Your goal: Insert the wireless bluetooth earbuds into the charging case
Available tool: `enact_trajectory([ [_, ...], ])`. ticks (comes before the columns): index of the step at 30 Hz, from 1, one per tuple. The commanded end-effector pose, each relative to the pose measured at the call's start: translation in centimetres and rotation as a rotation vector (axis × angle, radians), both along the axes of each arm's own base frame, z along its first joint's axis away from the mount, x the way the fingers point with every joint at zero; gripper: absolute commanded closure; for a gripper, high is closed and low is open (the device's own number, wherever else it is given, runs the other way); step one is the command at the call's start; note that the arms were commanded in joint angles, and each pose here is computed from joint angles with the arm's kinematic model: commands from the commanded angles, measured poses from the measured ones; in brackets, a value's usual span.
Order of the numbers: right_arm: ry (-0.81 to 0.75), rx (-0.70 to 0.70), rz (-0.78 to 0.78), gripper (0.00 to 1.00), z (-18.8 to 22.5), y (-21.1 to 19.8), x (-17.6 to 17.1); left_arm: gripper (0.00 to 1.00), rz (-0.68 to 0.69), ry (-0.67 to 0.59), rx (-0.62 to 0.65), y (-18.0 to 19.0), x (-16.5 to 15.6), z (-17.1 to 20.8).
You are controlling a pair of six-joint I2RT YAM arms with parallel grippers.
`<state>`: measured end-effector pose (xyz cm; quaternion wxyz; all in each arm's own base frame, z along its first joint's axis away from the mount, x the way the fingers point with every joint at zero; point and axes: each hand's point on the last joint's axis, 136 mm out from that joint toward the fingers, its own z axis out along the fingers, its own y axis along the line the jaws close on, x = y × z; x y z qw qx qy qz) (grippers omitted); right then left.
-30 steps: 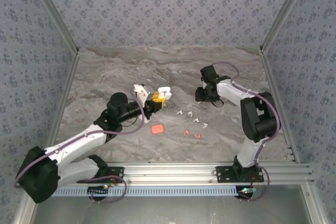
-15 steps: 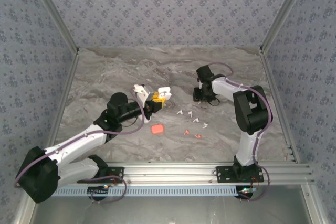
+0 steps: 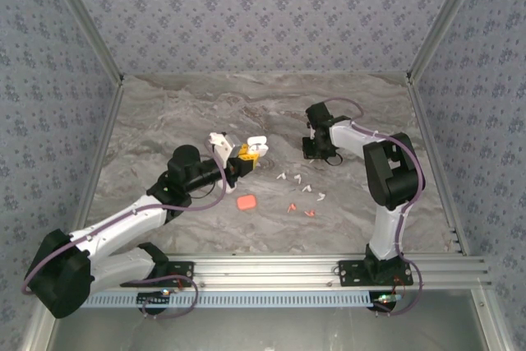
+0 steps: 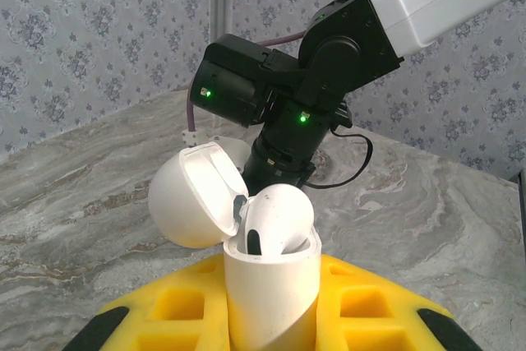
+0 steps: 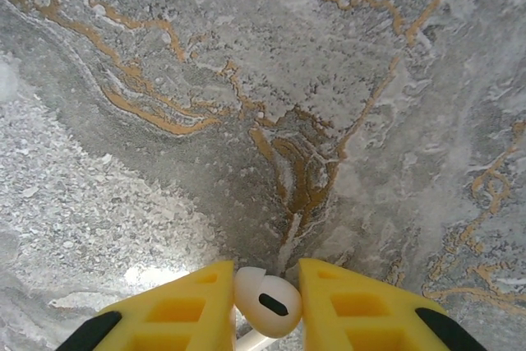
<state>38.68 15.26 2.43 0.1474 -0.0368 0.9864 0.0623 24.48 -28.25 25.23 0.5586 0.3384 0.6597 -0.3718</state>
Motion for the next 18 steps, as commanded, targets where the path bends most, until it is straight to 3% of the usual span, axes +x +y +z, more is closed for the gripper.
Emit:
enact_trajectory([
  [1, -0.054, 0.004, 0.038, 0.75, 2.5, 0.5, 0.1, 1.00, 0.001, -0.044, -0.017, 0.0, -0.2, 1.4],
  [10, -0.345, 0.066, 0.141, 0.75, 12.7, 0.8, -2.0, 1.00, -0.023, -0.002, -0.053, -1.0, 0.3, 1.1],
  [18, -0.691, 0.235, 0.301, 0.74, 23.2, 4.4, -5.8, 1.00, -0.058, 0.081, -0.103, -3.1, 1.6, 1.2],
])
